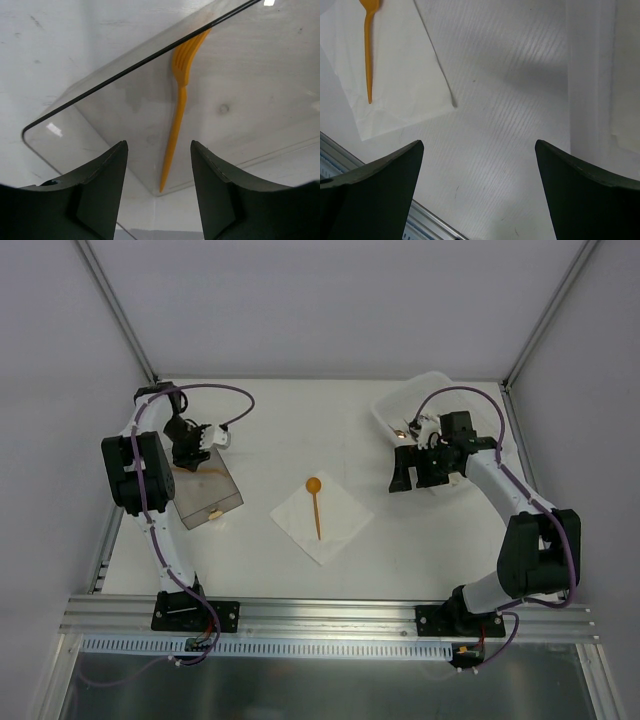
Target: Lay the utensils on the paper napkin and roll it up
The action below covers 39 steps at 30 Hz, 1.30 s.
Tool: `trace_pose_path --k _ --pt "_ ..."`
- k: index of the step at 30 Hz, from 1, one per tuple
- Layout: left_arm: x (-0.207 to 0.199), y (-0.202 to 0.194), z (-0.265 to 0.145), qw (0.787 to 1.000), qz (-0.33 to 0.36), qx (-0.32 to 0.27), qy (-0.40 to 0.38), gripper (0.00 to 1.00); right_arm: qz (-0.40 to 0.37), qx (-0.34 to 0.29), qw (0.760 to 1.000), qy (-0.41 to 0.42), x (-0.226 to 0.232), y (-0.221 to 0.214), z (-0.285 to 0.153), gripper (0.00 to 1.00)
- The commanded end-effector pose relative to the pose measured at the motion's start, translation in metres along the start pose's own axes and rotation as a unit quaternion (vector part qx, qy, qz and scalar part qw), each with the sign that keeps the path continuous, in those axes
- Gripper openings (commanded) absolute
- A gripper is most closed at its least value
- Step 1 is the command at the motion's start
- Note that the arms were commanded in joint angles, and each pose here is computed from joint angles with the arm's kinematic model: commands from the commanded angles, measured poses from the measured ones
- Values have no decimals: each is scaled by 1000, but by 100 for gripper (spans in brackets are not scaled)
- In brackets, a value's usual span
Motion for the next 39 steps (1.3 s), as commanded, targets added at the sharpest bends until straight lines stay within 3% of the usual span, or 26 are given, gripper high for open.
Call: trace_pose_path --k 1,10,11,22,29,34,37,38,39 --pt "-7 -5 8 1000 18 3 -23 54 2 4 1000 -2 -6 -1 -2 99" --pt "-10 -17 26 1000 10 9 -29 46 11 5 1000 -2 -9 -2 -2 99" --pt "-9 -18 28 1000 5 9 -28 40 11 6 1000 -2 -10 -2 -1 99" --pt "-22 -20 37 999 13 19 -27 12 6 -3 1000 3 -10 4 -7 99" --pt "-46 4 -14 999 23 -27 38 0 -8 -53 997 54 10 24 -23 99" --pt "-58 27 -71 990 19 -79 117 0 -31 -88 993 68 31 42 -35 99" --pt "-66 47 -118 974 -44 -142 172 0 -34 -123 990 56 43 54 -45 99" --pt "-63 63 -147 960 -60 -187 200 0 -38 -140 988 50 48 58 -50 99" --pt "-69 73 -159 940 -162 -231 189 0 -29 -163 986 33 50 65 -54 99"
Point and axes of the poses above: each gripper's point midway between its finger pads, its own z axis out along the fingers, its own x axis along the line the jaws close on, y = z × x, the point moved 10 cm from there along -z, back along the fingers, and after that the axes turned 14 degrees about -z, right-handed, at the moved point
